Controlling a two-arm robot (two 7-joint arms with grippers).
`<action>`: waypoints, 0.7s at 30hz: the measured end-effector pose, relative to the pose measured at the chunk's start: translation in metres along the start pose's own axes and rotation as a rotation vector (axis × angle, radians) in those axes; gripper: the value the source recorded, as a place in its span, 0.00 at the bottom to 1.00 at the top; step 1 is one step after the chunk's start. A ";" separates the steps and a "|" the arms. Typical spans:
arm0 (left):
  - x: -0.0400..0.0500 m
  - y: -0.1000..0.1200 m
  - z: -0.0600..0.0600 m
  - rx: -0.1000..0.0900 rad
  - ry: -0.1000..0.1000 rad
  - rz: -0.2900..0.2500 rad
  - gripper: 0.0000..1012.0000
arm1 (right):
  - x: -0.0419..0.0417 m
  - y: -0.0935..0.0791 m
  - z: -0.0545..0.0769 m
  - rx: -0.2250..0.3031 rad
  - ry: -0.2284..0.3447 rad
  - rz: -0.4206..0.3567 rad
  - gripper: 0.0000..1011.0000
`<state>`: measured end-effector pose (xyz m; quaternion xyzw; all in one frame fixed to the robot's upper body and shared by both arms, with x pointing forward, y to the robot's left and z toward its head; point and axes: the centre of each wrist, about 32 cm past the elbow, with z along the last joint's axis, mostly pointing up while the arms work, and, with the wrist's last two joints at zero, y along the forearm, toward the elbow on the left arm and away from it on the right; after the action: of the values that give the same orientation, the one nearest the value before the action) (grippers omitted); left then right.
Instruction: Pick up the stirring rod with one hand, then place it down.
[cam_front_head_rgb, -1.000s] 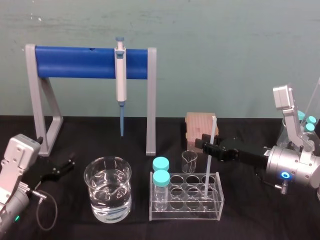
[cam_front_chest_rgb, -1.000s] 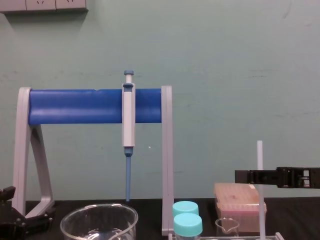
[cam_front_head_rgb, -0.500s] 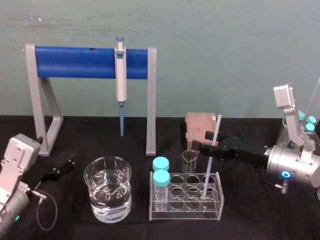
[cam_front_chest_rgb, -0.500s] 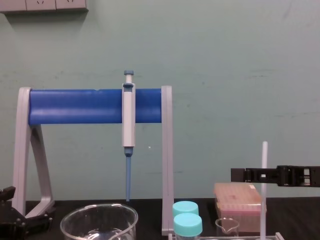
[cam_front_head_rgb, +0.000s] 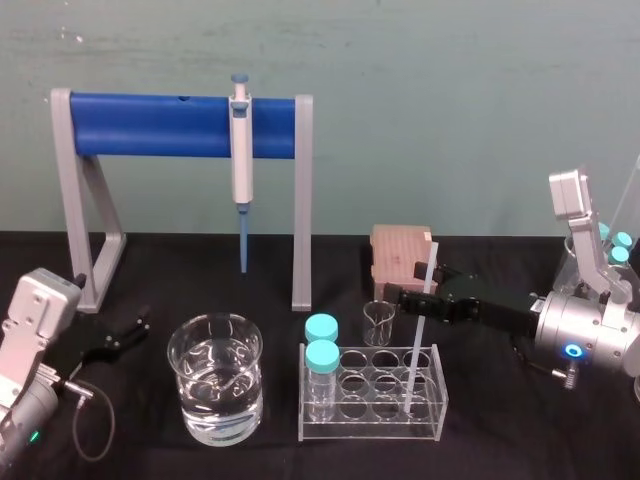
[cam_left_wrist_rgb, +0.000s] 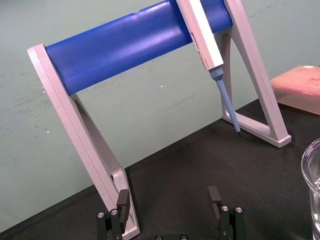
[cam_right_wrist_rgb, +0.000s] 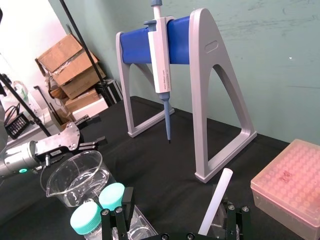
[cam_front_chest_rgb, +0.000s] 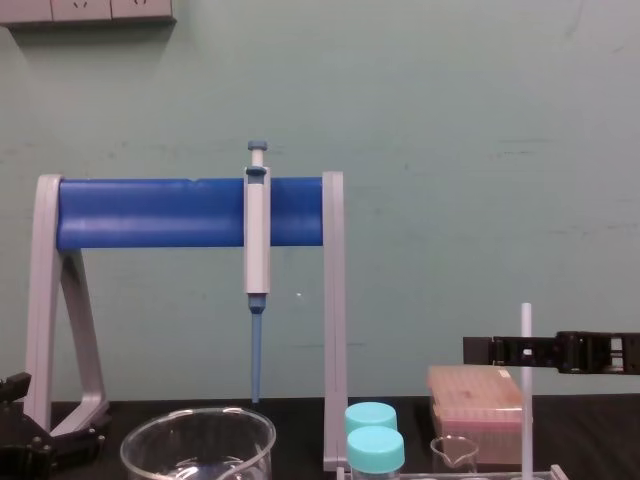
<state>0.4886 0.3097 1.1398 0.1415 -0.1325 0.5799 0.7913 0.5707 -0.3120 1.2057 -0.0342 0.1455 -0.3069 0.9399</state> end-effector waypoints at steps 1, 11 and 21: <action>0.0000 0.000 0.000 0.000 0.000 0.000 0.99 | -0.0001 0.000 0.000 0.000 0.000 0.000 0.99; 0.0000 0.000 0.000 0.000 0.000 0.000 0.99 | 0.0005 -0.011 0.004 0.032 -0.011 -0.034 0.99; 0.0000 0.000 0.000 0.000 0.000 0.000 0.99 | -0.0005 -0.024 0.001 0.058 -0.006 -0.083 0.99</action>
<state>0.4886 0.3097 1.1398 0.1415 -0.1325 0.5799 0.7913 0.5573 -0.3308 1.2104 -0.0137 0.1319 -0.3495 0.9275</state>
